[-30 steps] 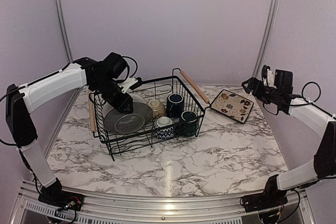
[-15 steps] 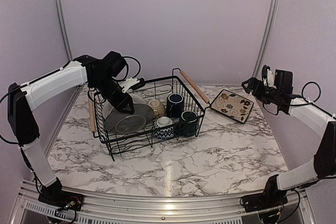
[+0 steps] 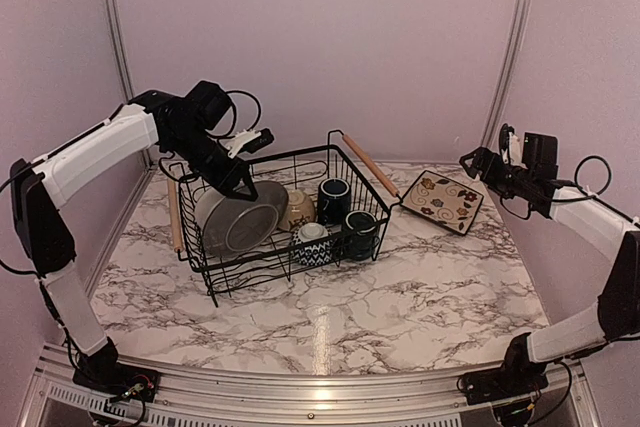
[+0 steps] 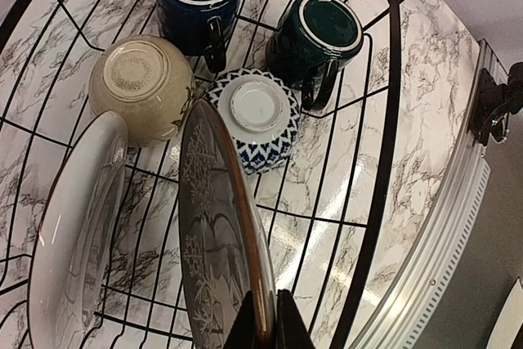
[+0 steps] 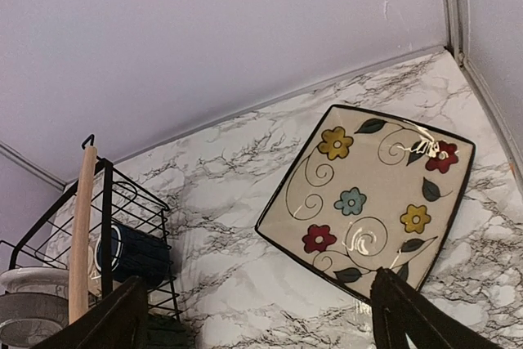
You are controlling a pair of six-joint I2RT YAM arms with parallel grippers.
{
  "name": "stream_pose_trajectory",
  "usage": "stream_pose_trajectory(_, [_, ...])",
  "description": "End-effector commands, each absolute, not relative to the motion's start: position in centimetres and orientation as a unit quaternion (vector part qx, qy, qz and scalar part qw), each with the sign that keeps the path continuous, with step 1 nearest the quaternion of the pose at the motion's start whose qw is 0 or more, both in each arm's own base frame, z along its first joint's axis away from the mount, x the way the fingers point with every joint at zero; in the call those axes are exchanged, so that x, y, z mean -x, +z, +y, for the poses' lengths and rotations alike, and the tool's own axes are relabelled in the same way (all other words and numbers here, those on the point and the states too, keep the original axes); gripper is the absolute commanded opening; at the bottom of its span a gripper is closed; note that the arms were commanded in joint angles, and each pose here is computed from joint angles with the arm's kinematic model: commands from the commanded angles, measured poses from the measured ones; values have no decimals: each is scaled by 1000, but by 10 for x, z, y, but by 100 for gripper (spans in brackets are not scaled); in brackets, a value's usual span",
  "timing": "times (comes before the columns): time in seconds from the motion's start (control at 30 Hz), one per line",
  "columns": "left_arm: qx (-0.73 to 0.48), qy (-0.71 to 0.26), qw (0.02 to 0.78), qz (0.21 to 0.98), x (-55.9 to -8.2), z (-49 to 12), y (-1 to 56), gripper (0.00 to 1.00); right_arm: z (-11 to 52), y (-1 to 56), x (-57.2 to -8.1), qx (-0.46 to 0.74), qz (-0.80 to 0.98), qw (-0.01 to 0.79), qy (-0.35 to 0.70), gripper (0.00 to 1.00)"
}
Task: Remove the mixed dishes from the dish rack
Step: Grab the plate from the dish rack.
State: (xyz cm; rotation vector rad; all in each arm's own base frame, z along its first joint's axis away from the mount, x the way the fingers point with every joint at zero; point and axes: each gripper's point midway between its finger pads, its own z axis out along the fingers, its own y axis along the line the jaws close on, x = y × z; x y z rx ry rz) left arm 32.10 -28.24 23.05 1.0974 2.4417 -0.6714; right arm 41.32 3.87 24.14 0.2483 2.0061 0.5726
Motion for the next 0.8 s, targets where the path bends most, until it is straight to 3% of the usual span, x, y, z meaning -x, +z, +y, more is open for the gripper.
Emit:
stream_pose_trajectory(0.0, [-380,-287,209,854,-311,-287,270,0,41,246,-413,-101,825,500,244,91])
stream_pose_trajectory(0.33, [-341,-323,296,832,-313,-293,340,0,36,262,-410,-112,828,497,233,91])
stream_pose_trajectory(0.57, [-341,-302,413,789,-307,-295,408,0,39,281,-408,-120,821,499,248,89])
stream_pose_trajectory(0.77, [-373,-228,530,726,-288,-319,456,0,51,310,-409,-130,815,499,263,88])
